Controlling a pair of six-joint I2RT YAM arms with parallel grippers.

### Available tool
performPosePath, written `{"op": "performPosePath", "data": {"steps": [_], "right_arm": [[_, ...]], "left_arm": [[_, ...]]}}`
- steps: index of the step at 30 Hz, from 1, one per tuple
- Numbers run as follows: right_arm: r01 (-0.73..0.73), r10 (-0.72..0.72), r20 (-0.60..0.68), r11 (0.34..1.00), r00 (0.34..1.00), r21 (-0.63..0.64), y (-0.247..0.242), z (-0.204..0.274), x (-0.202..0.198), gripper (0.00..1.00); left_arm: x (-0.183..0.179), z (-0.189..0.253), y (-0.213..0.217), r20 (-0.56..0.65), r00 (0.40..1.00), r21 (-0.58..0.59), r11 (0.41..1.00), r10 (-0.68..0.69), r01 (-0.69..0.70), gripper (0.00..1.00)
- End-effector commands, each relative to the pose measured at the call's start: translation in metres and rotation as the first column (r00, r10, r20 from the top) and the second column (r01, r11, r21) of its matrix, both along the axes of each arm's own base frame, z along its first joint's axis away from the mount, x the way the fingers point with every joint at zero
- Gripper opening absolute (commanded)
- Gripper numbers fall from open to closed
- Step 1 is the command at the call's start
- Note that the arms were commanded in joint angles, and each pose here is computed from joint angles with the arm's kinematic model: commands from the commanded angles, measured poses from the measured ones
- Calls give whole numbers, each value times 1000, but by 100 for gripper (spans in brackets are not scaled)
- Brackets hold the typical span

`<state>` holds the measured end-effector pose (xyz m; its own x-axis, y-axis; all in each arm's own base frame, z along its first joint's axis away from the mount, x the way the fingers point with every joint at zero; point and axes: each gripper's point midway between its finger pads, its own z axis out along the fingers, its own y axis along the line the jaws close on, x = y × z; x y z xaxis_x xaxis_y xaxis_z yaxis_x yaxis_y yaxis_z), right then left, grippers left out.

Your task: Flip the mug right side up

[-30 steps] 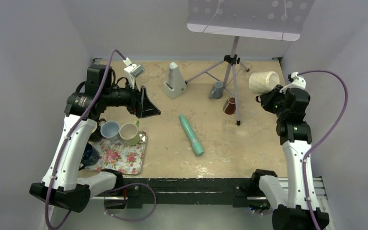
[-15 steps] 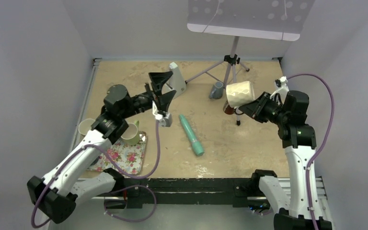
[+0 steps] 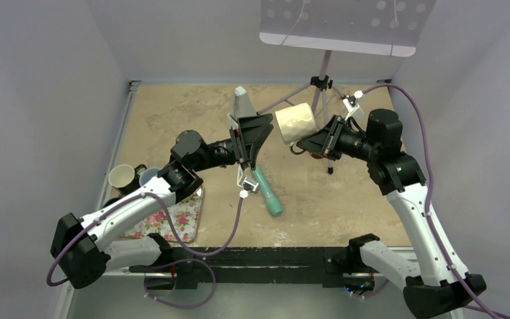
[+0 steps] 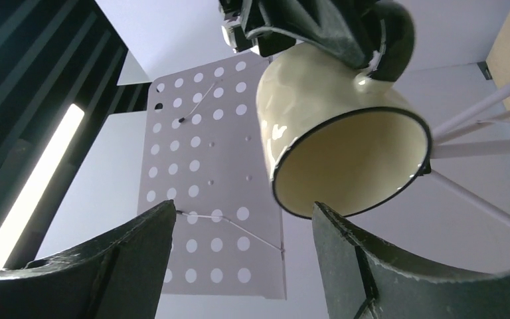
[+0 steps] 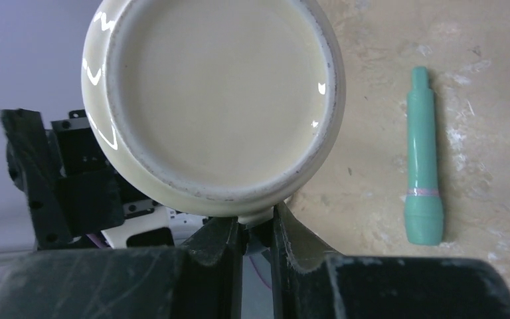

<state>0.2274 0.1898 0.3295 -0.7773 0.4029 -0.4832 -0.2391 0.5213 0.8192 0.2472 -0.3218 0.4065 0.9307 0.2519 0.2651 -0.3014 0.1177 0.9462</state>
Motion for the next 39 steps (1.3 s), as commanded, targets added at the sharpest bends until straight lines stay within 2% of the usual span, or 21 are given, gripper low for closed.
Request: {"op": "performPosePath", "data": {"steps": [1,6,9,16,17,19,20,23,26,27,29,30,31,33,34,36,38,39], "right_arm": [[-52,18,225,988,974,147,15,82,2,0],[-80,47,221,986,974,144,27,86,5,0],[-92,64,219,988,974,122,34,85,10,0],[-167,144,210,981,967,98,54,82,8,0],[-181,159,204,979,966,94,57,79,8,0],[-200,178,204,976,963,90,60,78,9,0],[-204,182,210,975,961,88,61,80,9,0],[-197,176,227,978,958,72,61,85,15,0],[-164,159,230,987,960,-1,57,80,24,37],[-154,154,226,988,962,-16,56,78,27,46],[-133,138,227,990,964,-39,54,76,33,83],[-118,126,235,992,964,-50,52,76,35,95],[-102,113,247,993,962,-59,50,78,38,98],[-77,95,263,994,960,-76,47,79,41,99],[-64,85,270,994,959,-86,45,78,43,99],[-46,74,279,993,958,-105,42,75,45,99],[-48,82,288,991,954,-121,41,70,46,99],[-57,92,289,990,953,-127,42,66,45,99]], "left_arm": [[2,15,1,91,995,2,999,32,-33,77],[10,19,0,79,995,4,998,58,-58,77],[16,29,-2,96,993,-19,997,75,-73,66],[36,38,0,70,985,-40,987,158,-156,60],[37,38,0,64,985,-36,987,160,-158,55],[38,37,0,47,986,-38,986,162,-160,9],[39,36,2,38,984,-41,985,172,-170,0],[47,19,16,-45,967,15,968,249,-249,0],[51,-11,44,-246,900,133,932,361,-338,0],[50,-29,57,-349,841,207,909,414,-361,0],[40,-58,85,-532,676,330,860,510,-389,0],[31,-75,102,-594,577,404,828,560,-389,0],[21,-86,117,-647,475,453,802,597,-390,0],[-4,-113,149,-713,234,564,739,661,-368,0],[-26,-133,171,-708,75,650,689,702,-321,0],[-61,-155,202,-668,-198,743,626,717,-237,0],[-90,-172,230,-586,-416,801,574,695,-170,0],[-103,-180,245,-547,-498,819,554,673,-150,0]]}}
